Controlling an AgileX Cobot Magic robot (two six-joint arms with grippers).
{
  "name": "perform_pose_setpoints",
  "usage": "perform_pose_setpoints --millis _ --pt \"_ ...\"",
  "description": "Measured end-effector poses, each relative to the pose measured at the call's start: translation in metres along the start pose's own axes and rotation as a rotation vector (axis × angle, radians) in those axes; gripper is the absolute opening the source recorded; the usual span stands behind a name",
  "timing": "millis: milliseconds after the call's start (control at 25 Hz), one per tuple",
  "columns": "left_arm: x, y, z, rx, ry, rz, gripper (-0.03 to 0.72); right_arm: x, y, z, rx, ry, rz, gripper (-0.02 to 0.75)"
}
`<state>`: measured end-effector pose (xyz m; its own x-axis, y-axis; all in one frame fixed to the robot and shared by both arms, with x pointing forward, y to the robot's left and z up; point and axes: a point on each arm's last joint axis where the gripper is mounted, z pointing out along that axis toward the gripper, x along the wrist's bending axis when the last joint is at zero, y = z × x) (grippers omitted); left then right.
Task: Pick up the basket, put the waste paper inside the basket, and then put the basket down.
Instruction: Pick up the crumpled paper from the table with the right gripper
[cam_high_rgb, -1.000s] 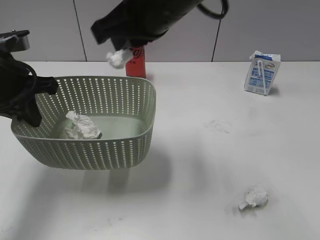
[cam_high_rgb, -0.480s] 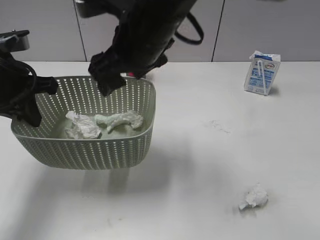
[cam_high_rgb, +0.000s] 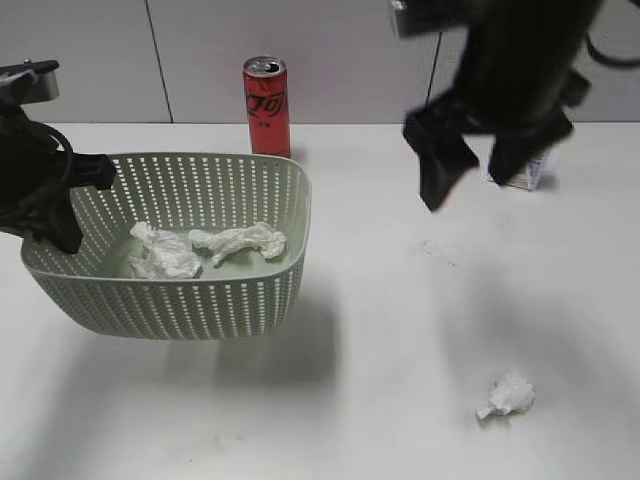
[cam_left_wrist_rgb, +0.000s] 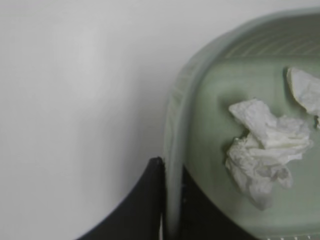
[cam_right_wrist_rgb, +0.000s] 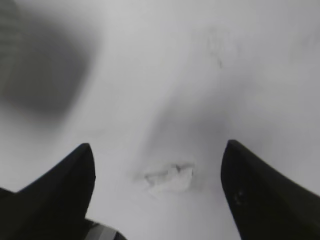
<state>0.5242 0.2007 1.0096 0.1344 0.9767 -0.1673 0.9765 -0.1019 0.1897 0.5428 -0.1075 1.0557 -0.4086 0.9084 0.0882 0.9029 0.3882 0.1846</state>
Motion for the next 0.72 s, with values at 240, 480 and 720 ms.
perform_pose_setpoints --millis 240,480,720 --pt "0.0 0.0 0.0 -0.003 0.0 0.001 0.006 -0.019 -0.085 0.077 0.077 -0.038 0.271 0.583" --pt "0.0 0.0 0.0 -0.004 0.0 0.001 0.006 -0.03 -0.126 0.128 0.094 -0.08 0.461 0.582" --pt "0.0 0.001 0.0 -0.006 0.0 0.001 0.006 -0.031 -0.124 0.151 0.082 -0.078 0.508 0.533"
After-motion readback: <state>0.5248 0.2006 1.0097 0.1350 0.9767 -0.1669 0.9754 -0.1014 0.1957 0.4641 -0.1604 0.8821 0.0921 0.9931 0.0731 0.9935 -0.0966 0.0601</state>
